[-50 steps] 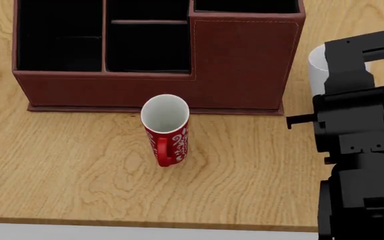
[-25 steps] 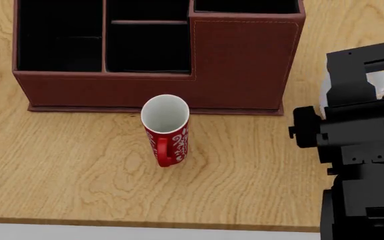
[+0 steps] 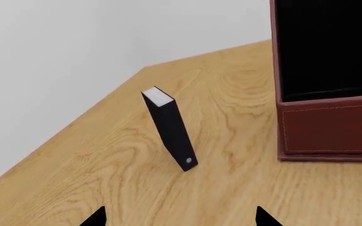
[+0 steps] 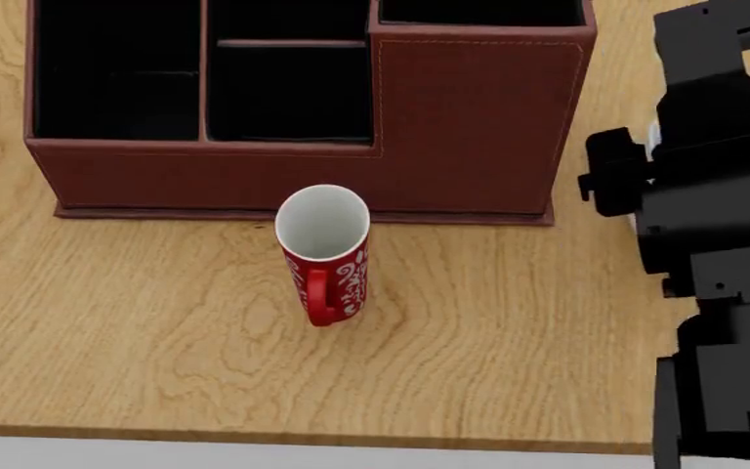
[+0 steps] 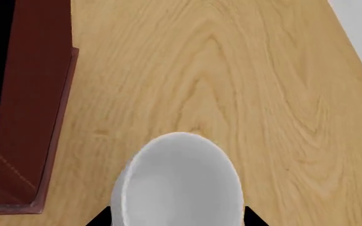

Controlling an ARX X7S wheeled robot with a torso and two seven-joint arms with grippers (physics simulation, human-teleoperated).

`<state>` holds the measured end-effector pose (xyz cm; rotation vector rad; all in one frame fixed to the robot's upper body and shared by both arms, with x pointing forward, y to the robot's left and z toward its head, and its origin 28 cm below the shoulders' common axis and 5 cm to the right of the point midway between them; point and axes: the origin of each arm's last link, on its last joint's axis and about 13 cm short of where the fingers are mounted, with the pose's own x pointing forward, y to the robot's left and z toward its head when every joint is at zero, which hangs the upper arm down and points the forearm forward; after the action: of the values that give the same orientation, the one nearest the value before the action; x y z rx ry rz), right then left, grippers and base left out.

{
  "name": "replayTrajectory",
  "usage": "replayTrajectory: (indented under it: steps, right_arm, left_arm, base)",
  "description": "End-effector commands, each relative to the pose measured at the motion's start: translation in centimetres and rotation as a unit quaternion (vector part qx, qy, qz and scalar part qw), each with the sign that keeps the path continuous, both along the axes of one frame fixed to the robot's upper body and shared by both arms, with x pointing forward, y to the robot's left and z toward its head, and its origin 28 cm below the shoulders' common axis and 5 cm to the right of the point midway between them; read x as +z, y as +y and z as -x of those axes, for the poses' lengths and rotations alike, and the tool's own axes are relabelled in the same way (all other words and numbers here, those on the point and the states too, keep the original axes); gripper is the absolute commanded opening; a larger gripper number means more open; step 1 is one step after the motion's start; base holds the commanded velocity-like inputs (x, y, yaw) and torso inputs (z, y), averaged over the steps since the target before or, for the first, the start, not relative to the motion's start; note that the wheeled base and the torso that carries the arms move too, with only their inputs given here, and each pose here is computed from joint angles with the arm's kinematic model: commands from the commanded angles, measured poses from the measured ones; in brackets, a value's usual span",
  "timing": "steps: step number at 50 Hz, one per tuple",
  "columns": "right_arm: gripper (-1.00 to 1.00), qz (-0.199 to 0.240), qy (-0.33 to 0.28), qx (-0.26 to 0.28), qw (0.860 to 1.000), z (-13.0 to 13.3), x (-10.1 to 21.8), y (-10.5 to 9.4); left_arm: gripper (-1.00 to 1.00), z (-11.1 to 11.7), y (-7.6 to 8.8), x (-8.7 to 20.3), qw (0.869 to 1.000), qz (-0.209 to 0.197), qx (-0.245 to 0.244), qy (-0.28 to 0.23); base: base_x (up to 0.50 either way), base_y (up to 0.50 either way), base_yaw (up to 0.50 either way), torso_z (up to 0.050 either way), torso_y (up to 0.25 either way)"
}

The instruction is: Pick up the white mug and place it to the right of the caddy.

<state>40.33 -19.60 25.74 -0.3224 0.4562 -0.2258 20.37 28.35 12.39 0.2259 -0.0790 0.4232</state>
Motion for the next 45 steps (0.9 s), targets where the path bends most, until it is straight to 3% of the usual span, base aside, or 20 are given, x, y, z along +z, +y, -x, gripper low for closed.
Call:
replayTrajectory:
  steps: [1, 24, 45]
  right_arm:
    - [1.00, 0.022, -0.043, 0.004, 0.999, 2.4, 2.6, 0.1]
    - [1.00, 0.062, -0.114, 0.068, 0.989, 6.2, 6.7, 3.0]
    - [1.00, 0.031, -0.152, 0.094, 0.983, 9.6, 5.0, 4.6]
  left_arm:
    - [1.00, 0.2, -0.1, 0.5, 1.000, 0.001, -0.002, -0.008]
    - [1.00, 0.2, -0.2, 0.2, 1.000, 0.003, -0.006, -0.008]
    - [1.00, 0.0, -0.3, -0.3, 1.000, 0.006, -0.010, -0.003]
  base:
    - [0.00, 0.00, 0.00, 0.000, 0.000]
    - [0.00, 0.00, 0.00, 0.000, 0.000]
    - [0.00, 0.00, 0.00, 0.000, 0.000]
